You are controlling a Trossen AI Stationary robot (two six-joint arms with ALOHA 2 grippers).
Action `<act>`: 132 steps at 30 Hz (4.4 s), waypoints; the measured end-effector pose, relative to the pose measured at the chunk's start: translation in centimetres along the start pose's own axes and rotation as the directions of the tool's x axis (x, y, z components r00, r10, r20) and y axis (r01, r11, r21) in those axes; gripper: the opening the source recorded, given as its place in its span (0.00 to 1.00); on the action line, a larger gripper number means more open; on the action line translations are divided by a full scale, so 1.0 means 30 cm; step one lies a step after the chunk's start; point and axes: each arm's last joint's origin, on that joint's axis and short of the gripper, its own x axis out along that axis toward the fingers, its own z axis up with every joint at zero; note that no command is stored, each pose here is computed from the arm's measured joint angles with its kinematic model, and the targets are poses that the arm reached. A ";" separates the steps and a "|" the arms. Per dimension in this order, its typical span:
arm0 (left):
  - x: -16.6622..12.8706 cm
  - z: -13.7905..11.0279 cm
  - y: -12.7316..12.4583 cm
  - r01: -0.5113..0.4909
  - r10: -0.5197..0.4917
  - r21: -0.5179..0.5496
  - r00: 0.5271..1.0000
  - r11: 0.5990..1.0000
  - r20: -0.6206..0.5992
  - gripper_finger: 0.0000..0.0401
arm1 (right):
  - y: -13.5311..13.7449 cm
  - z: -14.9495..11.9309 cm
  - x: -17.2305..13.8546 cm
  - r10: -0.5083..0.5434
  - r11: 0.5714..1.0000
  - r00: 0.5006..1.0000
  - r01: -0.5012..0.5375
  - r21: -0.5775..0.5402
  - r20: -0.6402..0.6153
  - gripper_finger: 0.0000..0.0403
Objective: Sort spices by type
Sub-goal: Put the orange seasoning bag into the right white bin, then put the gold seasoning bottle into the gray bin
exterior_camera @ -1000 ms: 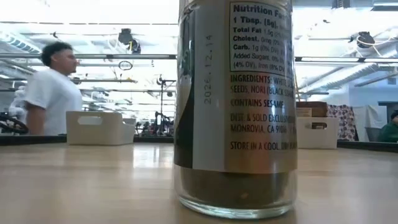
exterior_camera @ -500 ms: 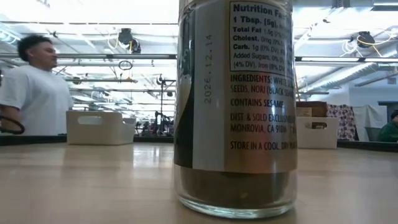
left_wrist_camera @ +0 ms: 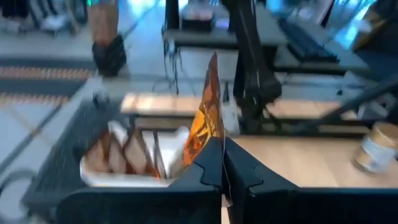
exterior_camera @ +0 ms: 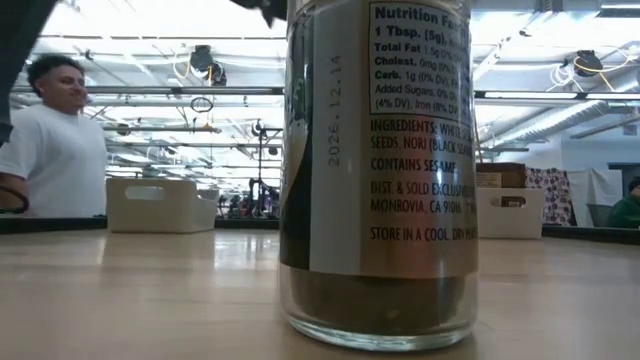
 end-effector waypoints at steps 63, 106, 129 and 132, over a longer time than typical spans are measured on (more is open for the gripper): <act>0.520 -0.315 0.207 -0.045 0.047 0.103 0.999 0.994 -0.015 0.00 | -0.065 0.025 0.008 -0.133 0.988 0.990 0.137 -0.078 0.049 0.56; 0.559 -0.383 0.173 -0.014 0.024 0.099 0.995 0.995 -0.098 0.23 | -0.065 0.020 0.009 -0.117 0.988 0.993 0.120 -0.098 0.032 0.56; 0.418 -0.149 0.123 -0.009 0.008 -0.015 1.000 1.000 -0.026 0.31 | -0.069 -0.002 0.008 -0.064 0.986 0.997 0.055 -0.157 -0.048 0.56; 0.377 -0.104 0.087 0.006 -0.008 -0.027 0.998 1.000 -0.060 0.31 | -0.071 -0.012 0.007 -0.034 0.983 0.995 0.016 -0.184 -0.092 0.56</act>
